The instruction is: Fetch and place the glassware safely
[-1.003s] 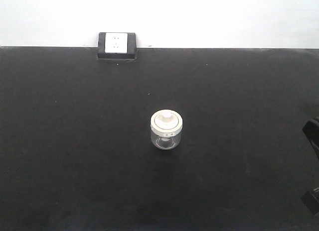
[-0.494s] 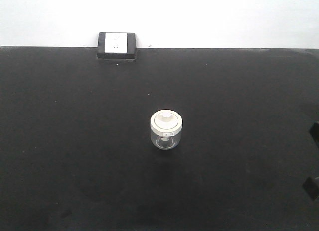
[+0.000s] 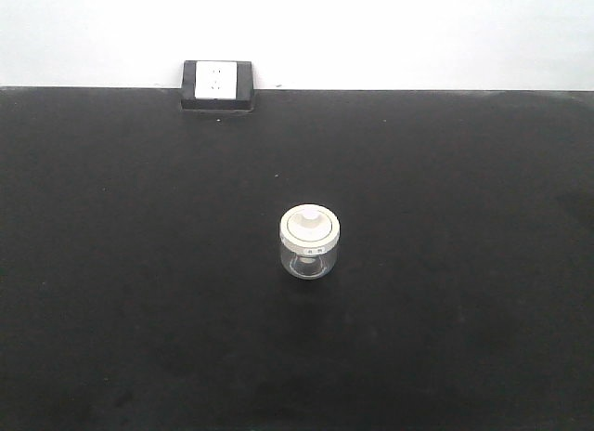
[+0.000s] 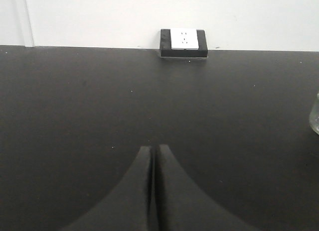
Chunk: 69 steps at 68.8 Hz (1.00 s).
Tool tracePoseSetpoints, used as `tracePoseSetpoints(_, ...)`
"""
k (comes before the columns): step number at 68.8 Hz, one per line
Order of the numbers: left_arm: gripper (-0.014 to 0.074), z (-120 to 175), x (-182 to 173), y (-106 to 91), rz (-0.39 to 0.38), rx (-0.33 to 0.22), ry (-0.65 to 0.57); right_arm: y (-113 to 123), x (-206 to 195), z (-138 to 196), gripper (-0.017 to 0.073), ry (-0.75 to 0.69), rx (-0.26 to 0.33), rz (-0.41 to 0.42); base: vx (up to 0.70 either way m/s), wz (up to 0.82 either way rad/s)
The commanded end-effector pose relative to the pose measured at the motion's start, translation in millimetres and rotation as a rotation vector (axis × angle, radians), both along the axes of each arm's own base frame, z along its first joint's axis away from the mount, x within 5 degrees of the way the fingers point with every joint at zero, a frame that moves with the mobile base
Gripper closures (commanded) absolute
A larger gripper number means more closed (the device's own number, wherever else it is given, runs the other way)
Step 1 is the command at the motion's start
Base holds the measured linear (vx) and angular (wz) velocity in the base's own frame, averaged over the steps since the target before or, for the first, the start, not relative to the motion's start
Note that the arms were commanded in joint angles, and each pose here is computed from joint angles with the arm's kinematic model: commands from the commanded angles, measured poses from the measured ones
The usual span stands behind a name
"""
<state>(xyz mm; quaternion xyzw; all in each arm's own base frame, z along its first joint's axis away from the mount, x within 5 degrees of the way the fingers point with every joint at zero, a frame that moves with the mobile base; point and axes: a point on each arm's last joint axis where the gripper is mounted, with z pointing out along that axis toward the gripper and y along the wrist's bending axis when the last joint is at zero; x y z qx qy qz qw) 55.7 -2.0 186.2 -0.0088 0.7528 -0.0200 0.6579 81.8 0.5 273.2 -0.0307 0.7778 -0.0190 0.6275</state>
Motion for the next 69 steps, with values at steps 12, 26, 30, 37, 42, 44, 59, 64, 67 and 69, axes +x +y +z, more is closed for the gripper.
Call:
tracePoseSetpoints(12,0.0592,-4,1,0.5,0.004,-0.008,-0.050,-6,-10,-21,0.0563,-0.123,0.028,-0.089,0.00,0.00)
tracePoseSetpoints(26,0.0592,-4,1,0.5,0.004,-0.008,-0.050,-5,-17,-61,0.0563,-0.203,0.080,-0.082,0.00,0.00)
tracePoseSetpoints(30,0.0592,-4,1,0.5,0.004,-0.008,-0.050,-4,-20,-69,0.0563,-0.231,0.080,-0.081,0.00,0.00)
tracePoseSetpoints(37,0.0592,-4,1,0.5,0.004,-0.007,-0.048,-4,-25,-77,0.0563,-0.245,0.036,-0.065,0.00,0.00)
tracePoseSetpoints(42,0.0592,-4,1,0.5,0.004,-0.007,-0.048,-3,-25,-77,0.0563,-0.244,0.025,-0.055,0.00,0.00)
tracePoseSetpoints(44,0.0592,-4,1,0.5,0.004,-0.007,-0.048,-3,-25,-77,0.0563,-0.244,0.025,-0.051,0.00,0.00)
tracePoseSetpoints(59,0.0592,-4,1,0.5,0.004,-0.007,-0.048,-3,-25,-77,0.0563,-0.245,0.025,-0.048,0.00,0.00)
tracePoseSetpoints(64,0.0592,-4,1,0.5,0.004,-0.007,-0.048,-3,-25,-77,0.0563,-0.245,0.025,-0.048,0.00,0.00)
tracePoseSetpoints(67,0.0592,-4,1,0.5,0.004,-0.007,-0.048,-3,-25,-77,0.0563,-0.245,0.025,-0.048,0.00,0.00)
tracePoseSetpoints(69,0.0592,-4,1,0.5,0.004,-0.007,-0.048,-3,-25,-77,0.0563,-0.245,0.025,-0.048,0.00,0.00)
